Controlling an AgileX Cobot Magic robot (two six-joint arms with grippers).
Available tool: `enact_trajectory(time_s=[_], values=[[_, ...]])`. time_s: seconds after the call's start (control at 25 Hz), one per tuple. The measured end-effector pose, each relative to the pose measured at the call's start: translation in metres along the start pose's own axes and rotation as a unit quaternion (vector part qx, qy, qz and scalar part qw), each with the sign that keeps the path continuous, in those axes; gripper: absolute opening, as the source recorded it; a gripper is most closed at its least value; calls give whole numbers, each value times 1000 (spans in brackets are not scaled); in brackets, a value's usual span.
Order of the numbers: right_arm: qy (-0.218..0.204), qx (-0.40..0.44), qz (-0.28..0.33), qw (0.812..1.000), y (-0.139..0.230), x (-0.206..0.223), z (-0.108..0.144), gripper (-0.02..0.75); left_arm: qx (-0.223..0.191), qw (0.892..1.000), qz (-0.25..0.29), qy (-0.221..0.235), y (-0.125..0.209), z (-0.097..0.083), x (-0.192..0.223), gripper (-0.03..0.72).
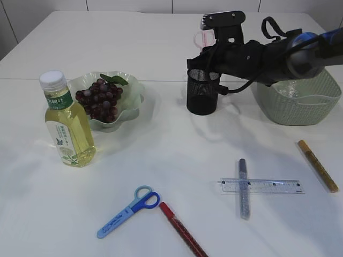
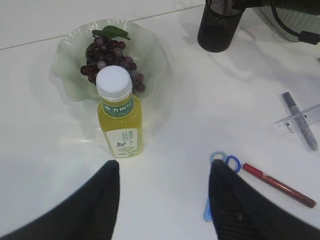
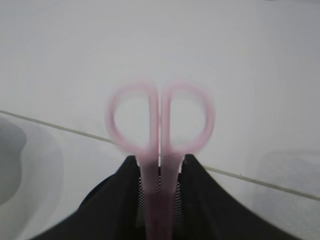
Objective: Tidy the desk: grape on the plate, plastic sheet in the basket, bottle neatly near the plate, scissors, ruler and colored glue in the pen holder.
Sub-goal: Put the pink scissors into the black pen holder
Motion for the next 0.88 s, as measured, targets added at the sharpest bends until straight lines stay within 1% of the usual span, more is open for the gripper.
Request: enact_trajectory(time_s=[0.2,0.28,0.48,0.6,0.68,0.76,0.88], values=[[-10,0,12,1000,4,0,4,339,0,1000,-1,0,0,0,0,415],[-13,0,15,1000,5,0,4,356,0,1000,-1,0,0,0,0,415],[-36,3,42,998,8,-4,10,365,0,1000,-1,0,0,0,0,415],[-51,4,44,998,-8,-17,10,366,0,1000,-1,0,0,0,0,415],[-62,5,39,997,-26,-30,9,366,0,1000,-1,0,0,0,0,415],[-79,4,42,996,-41,-46,10,365,0,1000,-1,0,0,0,0,415],[-127,-1,75,989,-55,-74,17,365,0,1000,-1,0,0,0,0,415]])
Point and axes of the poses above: a point on each arm's last joint axis where the gripper is mounted, x pointing out along that axis toward the gripper, z along the wrist's bending axis when the last joint is at zero, y = z × x, the point moved 6 cm from there along x, pointing out along that axis toward the gripper, and after that the axes turned 10 degrees about -x, right-handed, at the moved point
